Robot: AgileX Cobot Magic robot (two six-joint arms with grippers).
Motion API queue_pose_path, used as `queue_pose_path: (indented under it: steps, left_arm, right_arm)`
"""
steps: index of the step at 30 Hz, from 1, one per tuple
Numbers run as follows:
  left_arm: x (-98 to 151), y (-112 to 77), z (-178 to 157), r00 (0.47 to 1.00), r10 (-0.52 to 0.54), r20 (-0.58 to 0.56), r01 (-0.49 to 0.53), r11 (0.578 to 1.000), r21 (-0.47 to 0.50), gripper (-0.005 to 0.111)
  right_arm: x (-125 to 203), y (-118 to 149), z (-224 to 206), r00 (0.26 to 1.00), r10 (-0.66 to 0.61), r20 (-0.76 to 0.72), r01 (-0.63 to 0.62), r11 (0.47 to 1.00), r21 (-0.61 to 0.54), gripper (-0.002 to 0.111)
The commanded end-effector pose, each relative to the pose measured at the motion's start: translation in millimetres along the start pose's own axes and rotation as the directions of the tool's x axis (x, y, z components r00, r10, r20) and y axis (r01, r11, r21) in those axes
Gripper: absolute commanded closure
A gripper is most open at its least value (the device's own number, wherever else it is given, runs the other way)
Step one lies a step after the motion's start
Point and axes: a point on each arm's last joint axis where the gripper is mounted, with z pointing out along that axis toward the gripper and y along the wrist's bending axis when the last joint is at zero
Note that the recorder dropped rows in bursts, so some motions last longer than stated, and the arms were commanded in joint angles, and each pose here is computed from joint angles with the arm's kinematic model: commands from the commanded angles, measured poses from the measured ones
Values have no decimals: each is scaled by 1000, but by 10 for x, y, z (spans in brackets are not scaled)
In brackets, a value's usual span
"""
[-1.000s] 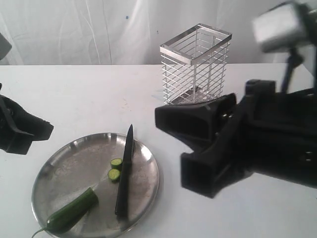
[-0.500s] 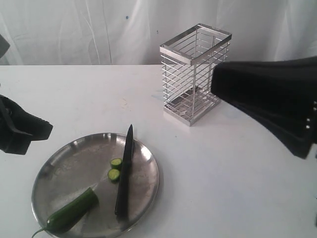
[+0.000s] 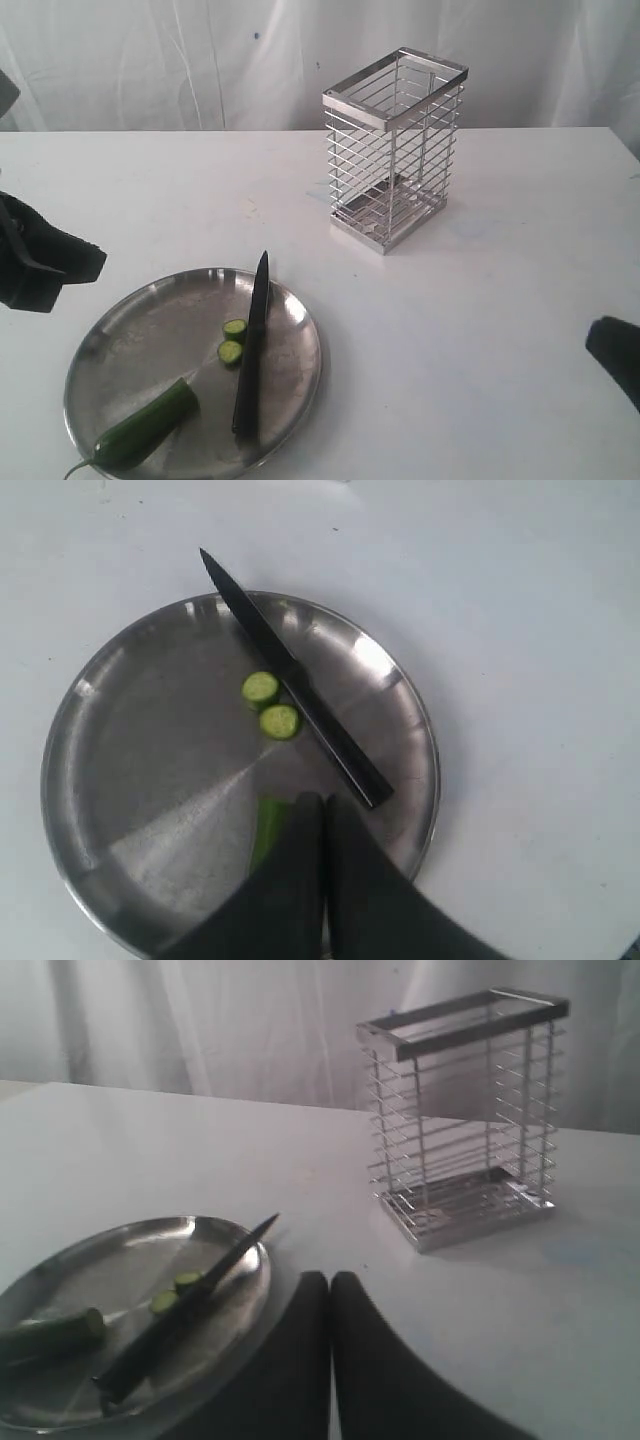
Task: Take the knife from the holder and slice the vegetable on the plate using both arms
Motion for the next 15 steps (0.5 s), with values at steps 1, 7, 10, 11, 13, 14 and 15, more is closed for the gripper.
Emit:
queue_pose_path:
  steps: [1, 7, 10, 11, 13, 14, 15]
  left_arm:
    - [22, -22, -10, 1000, -13, -7, 13, 1000, 15, 107]
    - [22, -22, -10, 1000, -13, -8, 13, 1000, 15, 107]
    - [19, -21, -10, 1000, -13, -5, 13, 1000, 14, 107]
    - [19, -21, -10, 1000, -13, -5, 13, 1000, 14, 107]
    - [19, -21, -10, 1000, -13, -5, 13, 1000, 14, 107]
    - [19, -21, -10, 1000, -13, -5, 13, 1000, 14, 107]
    - [19, -21, -10, 1000, -13, -5, 13, 1000, 14, 107]
  right_arm:
    - [293, -74, -58, 999, 11, 50, -15, 997, 78, 108]
    - [362, -79, -95, 999, 32, 19, -34, 994, 102, 108]
    - [370, -77, -95, 999, 33, 10, -34, 994, 101, 108]
    - [370, -77, -95, 999, 33, 10, -34, 994, 101, 108]
    - [374, -76, -95, 999, 35, 6, -36, 994, 100, 108]
    - [374, -75, -94, 999, 40, 6, -41, 994, 99, 108]
    - [375, -74, -94, 999, 43, 5, -43, 994, 98, 108]
